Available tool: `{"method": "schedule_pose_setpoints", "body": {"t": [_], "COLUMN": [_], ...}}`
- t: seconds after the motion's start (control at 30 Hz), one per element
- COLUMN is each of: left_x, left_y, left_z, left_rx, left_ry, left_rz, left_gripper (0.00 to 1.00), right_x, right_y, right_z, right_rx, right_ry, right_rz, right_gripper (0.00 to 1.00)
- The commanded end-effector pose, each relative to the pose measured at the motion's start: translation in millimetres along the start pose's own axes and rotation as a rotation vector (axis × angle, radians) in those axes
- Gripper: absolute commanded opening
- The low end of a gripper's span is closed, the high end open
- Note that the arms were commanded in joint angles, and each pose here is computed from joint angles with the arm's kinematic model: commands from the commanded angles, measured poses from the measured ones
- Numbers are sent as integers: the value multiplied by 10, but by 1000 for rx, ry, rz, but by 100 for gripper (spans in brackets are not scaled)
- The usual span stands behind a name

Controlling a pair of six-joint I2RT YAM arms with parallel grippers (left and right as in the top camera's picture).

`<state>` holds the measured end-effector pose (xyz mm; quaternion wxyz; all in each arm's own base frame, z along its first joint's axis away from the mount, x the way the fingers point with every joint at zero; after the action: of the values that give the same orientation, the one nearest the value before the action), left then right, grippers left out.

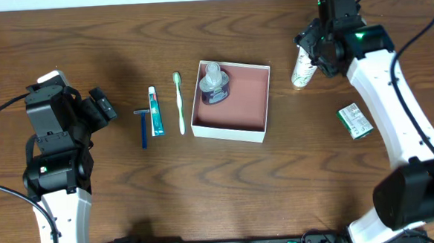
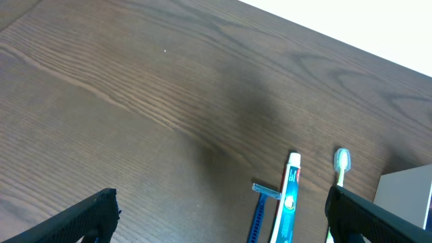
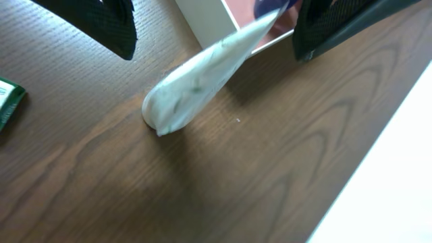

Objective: Pack container
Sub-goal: 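Move right gripper to the white lotion tube and grasp it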

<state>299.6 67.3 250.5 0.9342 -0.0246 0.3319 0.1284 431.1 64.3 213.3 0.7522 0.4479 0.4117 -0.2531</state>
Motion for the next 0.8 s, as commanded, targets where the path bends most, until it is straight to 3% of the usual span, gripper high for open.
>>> {"method": "schedule_pose_setpoints", "body": {"t": [0.0,0.27,0.47,0.77], "left_x": [-44,-42,-42,-44], "left_y": [26,26,26,26], "left_z": [88,87,87,88], "left_rx": [15,15,15,15], "left_ry": [-23,-22,-23,-23], "left_rz": [11,11,11,11], "left_gripper": [98,98,98,98], "right_x": [68,79,78,76], "right_y": [31,38,25,-38], "right_z": [-9,-17,-53,-73], "right_rx": [26,5,-102,-217], "right_ry": [-9,-3,21,34], "right_rz": [-9,-6,-9,-36], "right_gripper": [73,50,19,2]}}
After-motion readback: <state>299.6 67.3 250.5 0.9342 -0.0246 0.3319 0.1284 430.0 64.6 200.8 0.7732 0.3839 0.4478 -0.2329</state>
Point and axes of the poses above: each gripper's point midway between its finger pads, its own x axis out along the fingers, its own y axis along the line the jaws close on, z = x × y, the point moved 3 cm from there along -x, back along the fingers, and after that the axes turned 13 degrees about x, right-handed, at the moved point
